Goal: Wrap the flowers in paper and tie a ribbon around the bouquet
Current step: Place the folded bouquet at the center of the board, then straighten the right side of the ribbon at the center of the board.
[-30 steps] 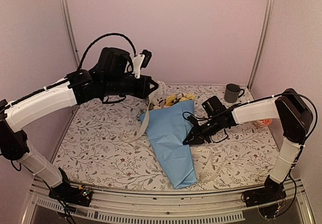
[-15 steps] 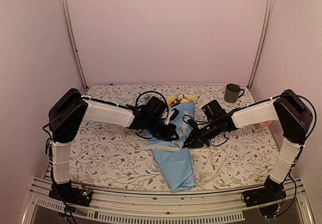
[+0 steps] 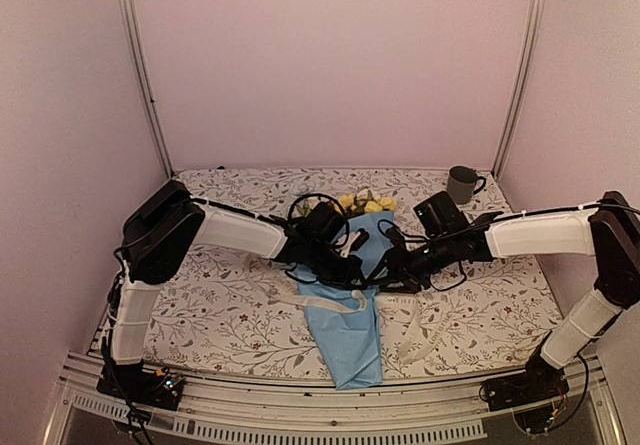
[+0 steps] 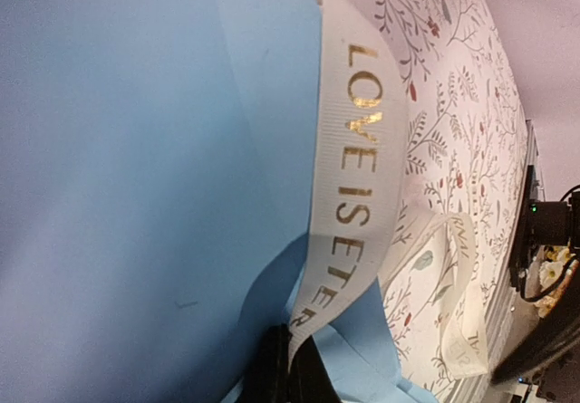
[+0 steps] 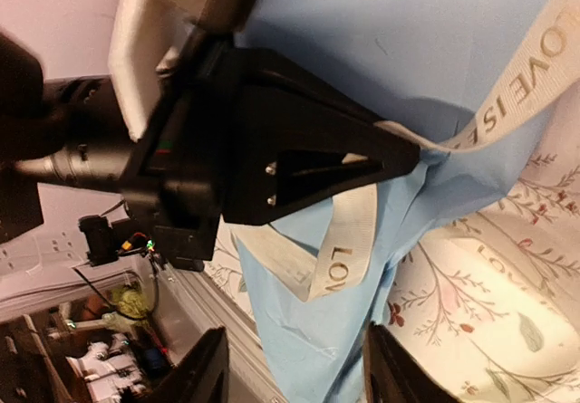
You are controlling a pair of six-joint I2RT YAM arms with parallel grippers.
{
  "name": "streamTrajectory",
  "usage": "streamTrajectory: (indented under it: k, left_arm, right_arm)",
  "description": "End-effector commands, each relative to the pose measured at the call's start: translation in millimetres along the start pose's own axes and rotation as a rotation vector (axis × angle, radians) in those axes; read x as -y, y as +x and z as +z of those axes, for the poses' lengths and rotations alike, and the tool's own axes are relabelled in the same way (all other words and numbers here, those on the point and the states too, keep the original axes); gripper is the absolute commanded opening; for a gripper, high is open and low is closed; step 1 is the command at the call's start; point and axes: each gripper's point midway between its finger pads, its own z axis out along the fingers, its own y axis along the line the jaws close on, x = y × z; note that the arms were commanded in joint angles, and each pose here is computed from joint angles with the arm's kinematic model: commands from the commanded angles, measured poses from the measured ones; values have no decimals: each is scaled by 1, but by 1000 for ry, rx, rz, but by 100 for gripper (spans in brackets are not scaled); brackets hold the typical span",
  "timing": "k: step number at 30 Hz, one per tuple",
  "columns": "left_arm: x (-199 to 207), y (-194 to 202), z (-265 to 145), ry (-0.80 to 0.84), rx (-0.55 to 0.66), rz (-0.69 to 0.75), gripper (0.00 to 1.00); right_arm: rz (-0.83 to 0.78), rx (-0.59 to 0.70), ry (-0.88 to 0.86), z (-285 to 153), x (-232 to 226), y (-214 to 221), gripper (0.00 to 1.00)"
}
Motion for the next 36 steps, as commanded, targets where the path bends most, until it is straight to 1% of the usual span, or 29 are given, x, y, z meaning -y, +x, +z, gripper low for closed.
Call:
streamTrajectory:
  k: [1,3,4,5,7,10,12,13,15,17,18,19,20,21,22,23,25,26,29,31,32,34,36]
  left_arm:
    - [-13,20,12,-24,-77,-28,0]
    - [-13,20,12,-19,-75,-25,0]
    - [-13,19,12,-20,-72,-24,0]
    - [-12,18,11,-22,-69,-21,0]
    - [-12,17,10,-29,-64,-14,0]
    - [-11,15,8,-31,-60,-3,0]
    - [-11,14,7,-35,-62,4,0]
    - [-12,14,7,-41,-62,6,0]
    - [-11,13,5,-49,-62,17,0]
    - [-9,11,4,-51,-62,25,0]
    - [-8,11,3,-49,-61,30,0]
    - [-9,10,2,-49,-60,32,0]
    - [-8,10,2,-50,-59,34,0]
    - [-8,10,2,-50,-59,35,0]
    - [-8,9,2,-50,-59,36,0]
    - [-9,11,3,-51,-64,35,0]
    - [-8,11,2,-51,-67,36,0]
    - [-9,12,2,-55,-69,35,0]
    - [-13,14,3,-67,-76,35,0]
    - [-13,14,3,-69,-76,36,0]
    - [-13,14,3,-70,-77,37,0]
    - [-14,13,3,-77,-76,39,0]
    - [-14,13,2,-83,-76,41,0]
  right_arm:
    - [25,23,172,-28,25,21,61]
    - [13,27,262,-43,34,33,74]
    - [4,25,317,-50,39,40,85]
    - [-5,15,369,-56,44,48,91]
    - [-33,-50,459,-57,53,73,91]
    - [-77,-179,550,-43,67,109,80]
    - [-119,-243,604,-31,75,124,77]
    - [-141,-271,622,-25,77,129,77]
    - [-178,-304,657,-15,80,136,82]
    - [-201,-331,710,-8,88,143,82]
    - [-209,-342,737,-6,93,147,78]
    - [-212,-349,766,-5,99,149,70]
    - [-208,-343,792,-5,104,148,55]
    - [-206,-332,818,-7,108,146,33]
    - [-207,-304,850,-10,110,141,6]
    - [-215,-264,887,-17,110,133,0]
    - [-223,-144,963,-39,102,108,0]
    - [-217,-80,1008,-57,100,92,0]
    - [-135,179,1098,-134,89,32,0]
    - [-56,380,1055,-194,76,-14,0]
    - [-37,500,997,-225,58,-36,0]
    - [-75,689,918,-285,22,-67,0]
    - [-115,843,870,-335,-14,-83,0]
